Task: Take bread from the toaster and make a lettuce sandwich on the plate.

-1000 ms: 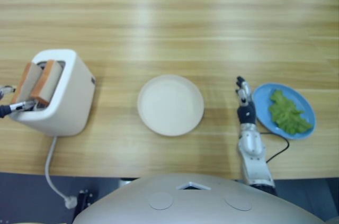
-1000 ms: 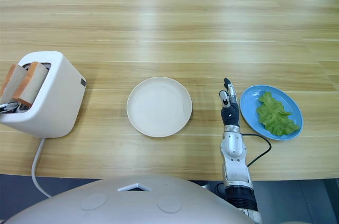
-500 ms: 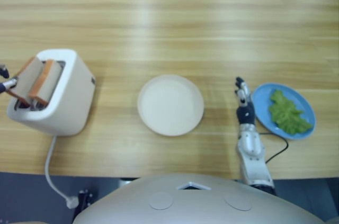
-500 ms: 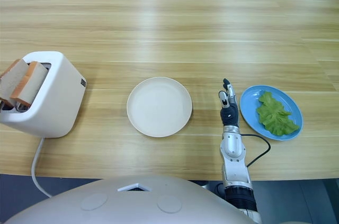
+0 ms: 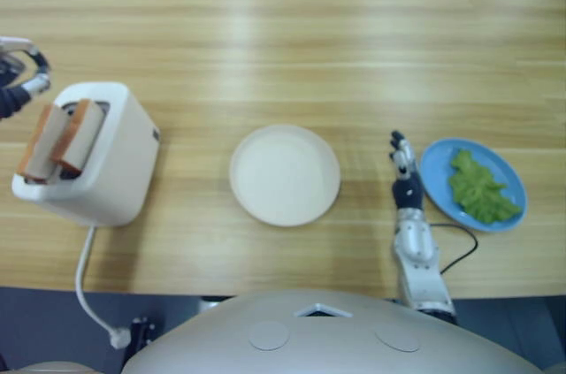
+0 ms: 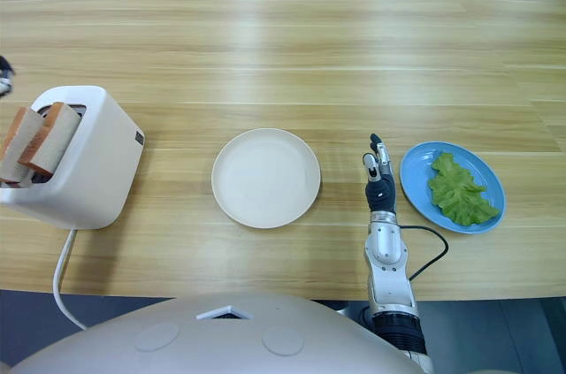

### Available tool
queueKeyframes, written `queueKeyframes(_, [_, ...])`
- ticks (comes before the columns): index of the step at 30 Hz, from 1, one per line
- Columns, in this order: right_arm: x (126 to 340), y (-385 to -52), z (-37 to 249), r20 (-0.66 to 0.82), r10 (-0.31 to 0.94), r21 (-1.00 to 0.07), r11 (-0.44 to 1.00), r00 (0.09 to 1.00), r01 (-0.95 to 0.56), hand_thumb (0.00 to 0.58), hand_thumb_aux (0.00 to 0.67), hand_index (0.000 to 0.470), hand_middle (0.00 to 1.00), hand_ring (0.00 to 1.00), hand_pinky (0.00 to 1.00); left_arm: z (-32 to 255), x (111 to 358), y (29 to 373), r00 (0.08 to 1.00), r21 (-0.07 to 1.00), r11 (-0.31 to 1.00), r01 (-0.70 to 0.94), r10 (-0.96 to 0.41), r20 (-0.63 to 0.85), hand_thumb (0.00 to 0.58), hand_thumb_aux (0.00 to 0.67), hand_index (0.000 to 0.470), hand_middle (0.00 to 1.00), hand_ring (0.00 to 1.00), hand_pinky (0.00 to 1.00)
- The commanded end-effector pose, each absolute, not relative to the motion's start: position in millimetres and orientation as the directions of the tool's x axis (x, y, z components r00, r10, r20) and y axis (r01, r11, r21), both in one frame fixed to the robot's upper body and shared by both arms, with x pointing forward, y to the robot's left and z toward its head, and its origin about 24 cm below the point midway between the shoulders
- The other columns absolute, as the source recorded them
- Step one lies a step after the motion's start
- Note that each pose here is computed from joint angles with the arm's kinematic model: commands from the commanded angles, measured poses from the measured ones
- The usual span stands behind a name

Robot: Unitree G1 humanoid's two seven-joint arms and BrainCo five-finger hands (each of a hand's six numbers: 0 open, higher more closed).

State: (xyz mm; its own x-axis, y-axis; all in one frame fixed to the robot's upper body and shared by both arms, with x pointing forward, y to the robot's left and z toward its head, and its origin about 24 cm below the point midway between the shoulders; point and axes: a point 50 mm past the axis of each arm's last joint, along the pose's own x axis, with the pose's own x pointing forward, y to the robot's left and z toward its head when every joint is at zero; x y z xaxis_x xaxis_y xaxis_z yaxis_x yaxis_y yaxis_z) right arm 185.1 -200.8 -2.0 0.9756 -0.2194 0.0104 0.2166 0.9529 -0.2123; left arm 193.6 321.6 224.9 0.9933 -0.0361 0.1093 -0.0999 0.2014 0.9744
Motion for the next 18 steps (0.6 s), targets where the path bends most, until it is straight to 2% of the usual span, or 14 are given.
queueKeyframes(1, [183,-203,-4,-0.011,-0.219,-0.222,0.952,0.976,0.211,0.0,0.0,0.0,0.0,0.0,0.0,207,189,342,0.997,0.993,0.116,0.034,0.068,-0.042,0.261,0.173,0.119,1.0,1.0,1.0])
queueKeyframes(2, [182,-204,-5,-0.014,-0.221,-0.223,0.951,0.975,0.212,0.0,0.0,0.0,0.0,0.0,0.0,209,188,346,0.995,0.994,0.101,0.027,0.091,-0.036,0.0,0.0,0.0,0.9,0.9,0.9])
queueKeyframes(3, [182,-204,-5,-0.016,-0.222,-0.223,0.951,0.975,0.213,0.0,0.0,0.0,0.0,0.0,0.0,211,187,351,0.993,0.997,0.068,0.027,0.116,-0.035,0.0,0.0,0.0,0.72,0.72,0.72])
queueKeyframes(4, [181,-205,-6,-0.017,-0.229,-0.222,0.95,0.973,0.219,0.0,0.0,0.0,0.0,0.0,0.0,215,188,355,0.991,0.999,0.042,0.024,0.132,-0.029,0.0,0.0,0.0,0.3,0.3,0.3])
queueKeyframes(5, [180,-205,-6,-0.017,-0.234,-0.222,0.949,0.972,0.224,0.0,0.0,0.0,0.0,0.0,0.0,219,188,358,0.989,1.0,0.011,0.016,0.146,-0.017,0.0,0.0,0.0,0.3,0.3,0.3])
queueKeyframes(6, [179,-204,-6,-0.018,-0.235,-0.22,0.949,0.972,0.226,0.0,0.0,0.0,0.0,0.0,0.0,221,188,363,0.986,0.999,-0.028,0.022,0.168,-0.017,0.0,0.0,0.0,0.0,0.0,0.0])
queueKeyframes(13, [182,-200,-6,-0.015,-0.228,-0.212,0.952,0.974,0.219,0.0,0.0,0.0,0.0,0.0,0.0,230,185,382,0.966,0.991,-0.13,0.029,0.258,0.006,0.0,0.0,0.0,0.0,0.0,0.0])
queueKeyframes(18, [182,-200,-6,-0.016,-0.229,-0.211,0.952,0.973,0.22,0.0,0.0,0.0,0.0,0.0,0.0,220,183,384,0.958,0.987,-0.131,0.091,0.281,-0.051,0.0,0.0,0.0,0.0,0.0,0.0])
